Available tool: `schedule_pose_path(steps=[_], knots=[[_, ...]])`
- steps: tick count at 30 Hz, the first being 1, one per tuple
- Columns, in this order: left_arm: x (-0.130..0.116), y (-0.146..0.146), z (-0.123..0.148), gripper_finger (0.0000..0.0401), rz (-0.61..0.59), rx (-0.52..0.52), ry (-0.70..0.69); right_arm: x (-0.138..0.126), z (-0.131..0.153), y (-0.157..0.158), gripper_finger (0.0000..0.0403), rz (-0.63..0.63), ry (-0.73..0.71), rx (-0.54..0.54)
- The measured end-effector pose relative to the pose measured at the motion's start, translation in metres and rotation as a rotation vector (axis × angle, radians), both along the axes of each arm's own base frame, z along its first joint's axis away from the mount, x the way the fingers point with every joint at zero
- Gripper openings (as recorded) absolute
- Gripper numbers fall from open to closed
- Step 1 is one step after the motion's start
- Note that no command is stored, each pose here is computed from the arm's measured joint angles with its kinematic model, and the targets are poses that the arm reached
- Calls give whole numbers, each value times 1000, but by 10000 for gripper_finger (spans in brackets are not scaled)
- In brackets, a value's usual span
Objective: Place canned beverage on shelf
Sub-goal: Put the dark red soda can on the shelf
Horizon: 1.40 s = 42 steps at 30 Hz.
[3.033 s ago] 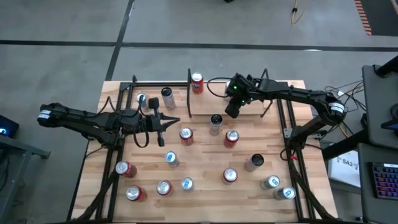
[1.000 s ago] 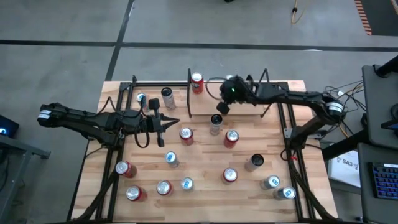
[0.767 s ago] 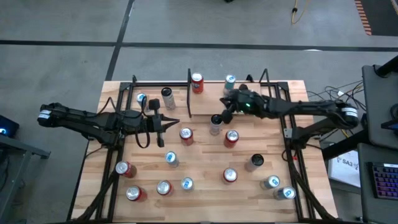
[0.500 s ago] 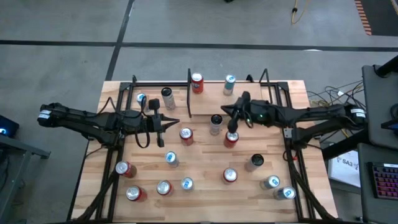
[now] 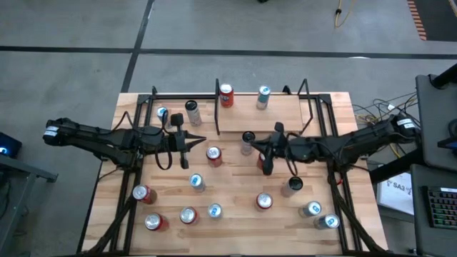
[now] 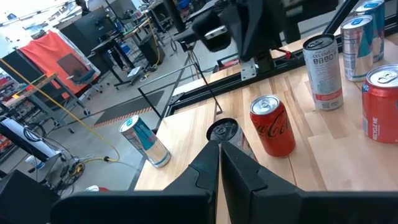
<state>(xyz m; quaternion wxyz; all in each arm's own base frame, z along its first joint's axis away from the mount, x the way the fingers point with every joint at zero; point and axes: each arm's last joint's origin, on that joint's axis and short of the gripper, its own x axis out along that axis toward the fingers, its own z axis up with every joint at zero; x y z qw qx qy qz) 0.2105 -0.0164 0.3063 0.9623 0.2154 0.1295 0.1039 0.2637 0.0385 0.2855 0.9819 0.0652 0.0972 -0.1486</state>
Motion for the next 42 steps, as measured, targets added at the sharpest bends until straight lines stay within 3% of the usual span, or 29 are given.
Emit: schedule_pose_path(steps=[8, 15, 25, 32, 35, 42], knots=[[0, 0, 0, 0, -1, 0, 2, 14, 19, 20, 9, 68, -65, -14], [0, 0, -1, 0, -2, 0, 7, 44, 27, 28, 9, 63, 73, -27], [0, 0, -1, 0, 0, -3, 8, 61, 51, 8, 9, -180, 468, 211], [0, 0, -1, 0, 1, -6, 12, 54, 47, -19, 9, -348, 697, 537], [0, 0, -2, 0, 0, -6, 14, 54, 40, -25, 9, -376, 751, 637], [0, 0, -2, 0, 1, -5, 15, 60, 31, -31, 21, -454, 758, 691]])
